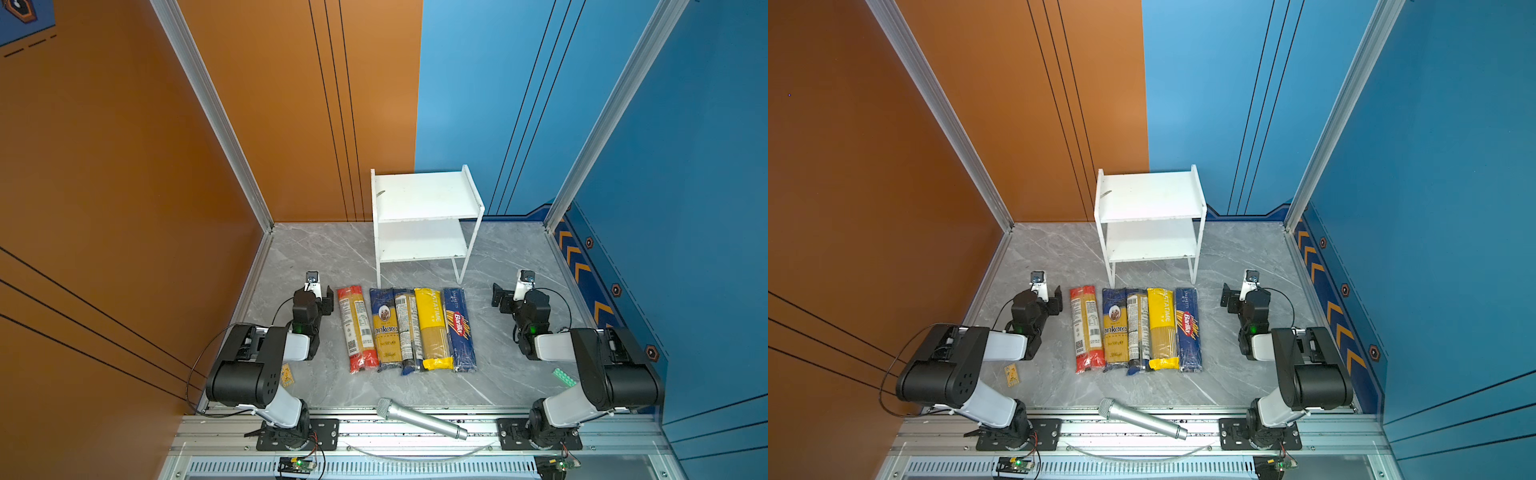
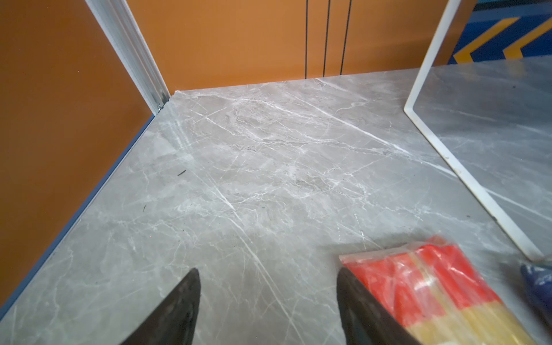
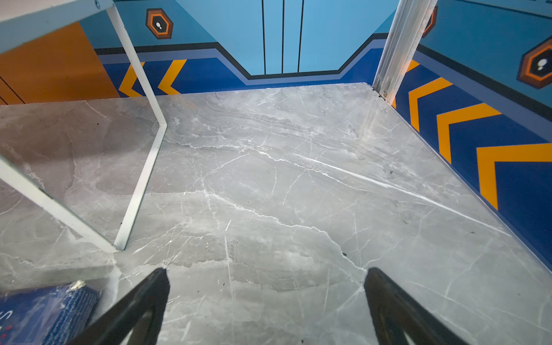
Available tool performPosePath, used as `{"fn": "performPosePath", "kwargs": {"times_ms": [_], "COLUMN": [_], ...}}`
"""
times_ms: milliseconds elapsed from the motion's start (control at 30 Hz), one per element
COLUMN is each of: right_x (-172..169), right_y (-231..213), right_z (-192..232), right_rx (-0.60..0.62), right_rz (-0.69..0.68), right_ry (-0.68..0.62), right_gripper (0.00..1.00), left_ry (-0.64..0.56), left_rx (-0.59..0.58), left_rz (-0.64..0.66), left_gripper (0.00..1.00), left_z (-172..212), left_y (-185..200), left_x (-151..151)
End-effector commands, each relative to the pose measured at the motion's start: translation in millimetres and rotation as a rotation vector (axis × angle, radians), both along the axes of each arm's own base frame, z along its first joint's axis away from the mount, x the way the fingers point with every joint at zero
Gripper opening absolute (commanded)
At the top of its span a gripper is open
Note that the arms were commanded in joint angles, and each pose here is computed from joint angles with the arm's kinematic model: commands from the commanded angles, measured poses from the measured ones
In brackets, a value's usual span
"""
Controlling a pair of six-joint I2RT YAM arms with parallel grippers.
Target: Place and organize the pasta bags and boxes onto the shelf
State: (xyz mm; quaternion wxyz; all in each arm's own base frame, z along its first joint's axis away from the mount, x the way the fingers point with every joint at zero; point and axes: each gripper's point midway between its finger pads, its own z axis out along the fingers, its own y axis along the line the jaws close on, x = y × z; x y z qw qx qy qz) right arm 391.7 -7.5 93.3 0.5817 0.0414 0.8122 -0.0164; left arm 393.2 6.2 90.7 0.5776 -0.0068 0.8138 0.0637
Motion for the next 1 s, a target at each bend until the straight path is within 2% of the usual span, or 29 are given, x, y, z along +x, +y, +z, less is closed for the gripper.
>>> {"fn": "performPosePath", "kwargs": {"times_ms": [0, 67, 133, 267, 667, 967], "right_x": [2.0, 1.6, 1.8, 1.9, -3.7, -14.0], "right_y": [-1.2, -1.7, -1.5, -1.6, -3.6, 9.6], "right_z": [-0.2, -0.7, -0.3, 0.0, 13.6, 64.6], "right_rx": [-0.011, -0.010, -0.010, -0.011, -0.013, 0.022], "right_rz": [-0.003, -0.005, -0.004, -0.006, -0.018, 0.052], "right_ry": [0.005, 0.006, 0.005, 0.003, -0.030, 0.030], "right_gripper": [1.00, 1.00, 1.00, 1.00, 1.00, 1.00], "left_ry": [-0.006, -0.005, -0.005, -0.005, -0.014, -0.046], "left_rx": [-0.002, -0.002, -0.002, -0.001, -0.002, 0.042], "left_rz": [-0.021, -0.022, -0.021, -0.020, -0.018, -0.086], "left_gripper": [0.70, 0.75, 0.89, 0.99, 0.98, 0.98], "left_z": [0.9, 0.5, 0.7, 0.6, 10.6, 58.0], "left_y": [-4.6, -4.8, -4.6, -4.5, -3.6, -27.1], "left_x": [0.1, -0.1, -0.1, -0.1, -1.6, -13.1]}}
